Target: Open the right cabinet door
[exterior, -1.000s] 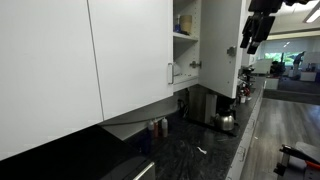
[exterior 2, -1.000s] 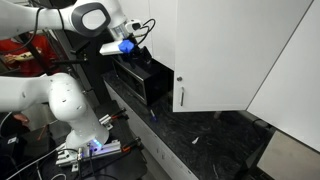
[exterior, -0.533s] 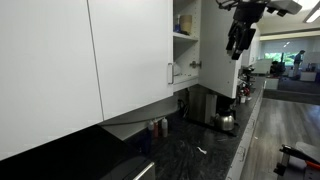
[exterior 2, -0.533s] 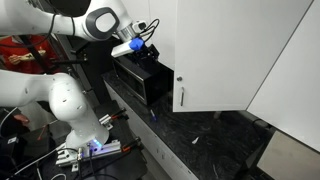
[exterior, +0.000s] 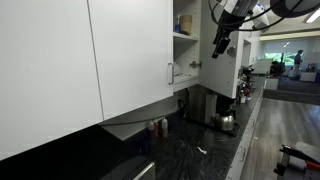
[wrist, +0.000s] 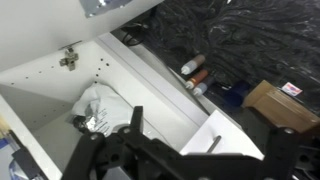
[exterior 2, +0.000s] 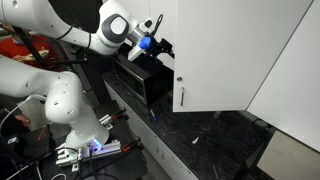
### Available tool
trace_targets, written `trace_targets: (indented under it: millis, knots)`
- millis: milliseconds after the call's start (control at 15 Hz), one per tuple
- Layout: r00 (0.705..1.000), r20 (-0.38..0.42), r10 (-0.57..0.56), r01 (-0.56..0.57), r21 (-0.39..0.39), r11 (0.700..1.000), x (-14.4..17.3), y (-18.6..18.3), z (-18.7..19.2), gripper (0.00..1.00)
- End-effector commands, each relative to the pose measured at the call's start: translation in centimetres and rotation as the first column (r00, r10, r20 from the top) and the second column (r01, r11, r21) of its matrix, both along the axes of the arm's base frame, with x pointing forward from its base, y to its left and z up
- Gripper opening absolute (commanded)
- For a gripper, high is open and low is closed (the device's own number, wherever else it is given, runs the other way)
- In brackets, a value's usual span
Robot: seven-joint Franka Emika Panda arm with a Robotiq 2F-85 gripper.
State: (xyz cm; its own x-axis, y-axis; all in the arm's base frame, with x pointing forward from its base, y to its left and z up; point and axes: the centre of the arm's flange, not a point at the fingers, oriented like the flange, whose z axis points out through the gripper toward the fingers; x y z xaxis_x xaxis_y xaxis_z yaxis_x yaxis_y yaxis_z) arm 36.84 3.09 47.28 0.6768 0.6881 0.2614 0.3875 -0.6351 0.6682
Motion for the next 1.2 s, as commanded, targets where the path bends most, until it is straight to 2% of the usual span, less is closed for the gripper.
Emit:
trace_targets:
  millis: [0, 333, 1133]
  knots:
    - [0.99, 0.116, -0.08, 0.094, -0.121, 0.988, 2.6, 0.0, -0.9, 1.0]
    - [0.967, 0.205, -0.153, 0.2, -0.233, 0.952, 2.8, 0.3, -0.8, 1.0]
    - [0.903, 0.303, -0.304, 0.399, -0.332, 0.854, 3.0, -3.0, -1.4, 1.0]
